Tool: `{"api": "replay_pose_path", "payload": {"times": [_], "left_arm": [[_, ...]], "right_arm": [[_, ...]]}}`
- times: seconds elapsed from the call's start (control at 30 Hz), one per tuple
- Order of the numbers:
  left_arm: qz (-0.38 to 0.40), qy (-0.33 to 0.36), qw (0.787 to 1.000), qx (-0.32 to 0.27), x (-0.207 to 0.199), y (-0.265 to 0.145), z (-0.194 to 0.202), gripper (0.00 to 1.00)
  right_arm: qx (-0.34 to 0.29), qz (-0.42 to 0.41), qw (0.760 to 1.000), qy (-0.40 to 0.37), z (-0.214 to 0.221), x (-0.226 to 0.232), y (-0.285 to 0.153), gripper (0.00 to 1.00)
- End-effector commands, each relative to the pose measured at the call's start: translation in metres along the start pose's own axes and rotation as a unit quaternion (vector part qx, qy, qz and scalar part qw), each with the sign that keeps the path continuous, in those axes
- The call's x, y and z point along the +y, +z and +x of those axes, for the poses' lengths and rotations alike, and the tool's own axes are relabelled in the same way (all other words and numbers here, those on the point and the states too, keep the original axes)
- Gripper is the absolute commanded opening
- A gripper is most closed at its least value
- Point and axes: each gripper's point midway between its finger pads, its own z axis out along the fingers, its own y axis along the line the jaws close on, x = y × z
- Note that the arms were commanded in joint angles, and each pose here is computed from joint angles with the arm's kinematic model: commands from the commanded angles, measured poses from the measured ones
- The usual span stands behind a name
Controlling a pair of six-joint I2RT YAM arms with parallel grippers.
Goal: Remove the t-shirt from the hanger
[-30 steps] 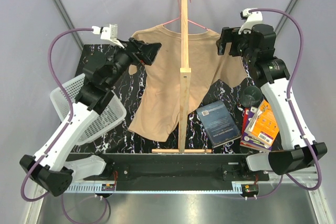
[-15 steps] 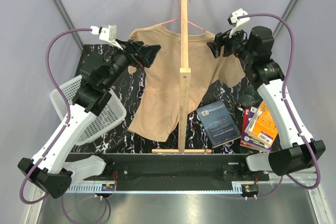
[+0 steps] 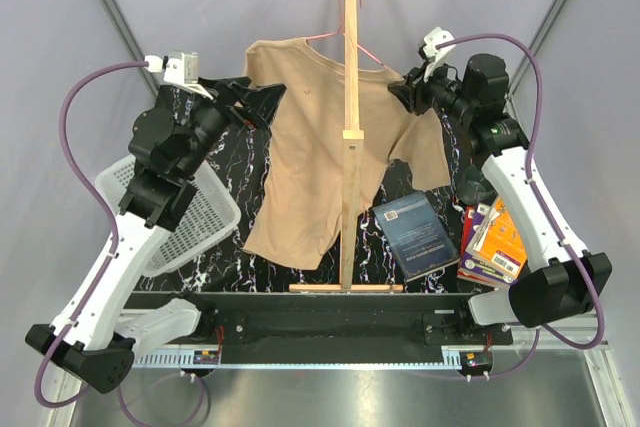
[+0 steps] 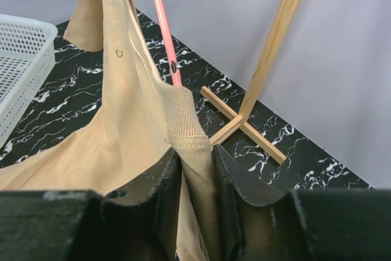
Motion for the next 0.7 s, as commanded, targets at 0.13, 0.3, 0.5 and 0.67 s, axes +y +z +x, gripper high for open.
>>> {"api": "replay_pose_path", "payload": {"times": [0.13,0.3,0.5,0.67], "left_arm": [[0.006,0.022,0.999,-0.03,-0.002,-0.005,-0.014,0.99],[0.013,0.02,0.999,-0.033,-0.005,-0.005,-0.014,0.99],[0.019,0.023,0.999,-0.04,-0.007,-0.007,-0.016,0.99],[0.018,0.029,0.999,-0.041,-0.006,-0.008,-0.016,0.99]], "right_arm": [[-0.06,-0.035,0.997,-0.035,-0.027,0.017,-0.008,0.28],[-0.089,-0.052,0.994,-0.027,-0.043,0.024,-0.011,0.17],[-0.116,-0.028,0.992,-0.044,-0.067,0.017,-0.019,0.0],[-0.129,-0.012,0.986,-0.106,-0.081,0.015,-0.031,0.0]]}}
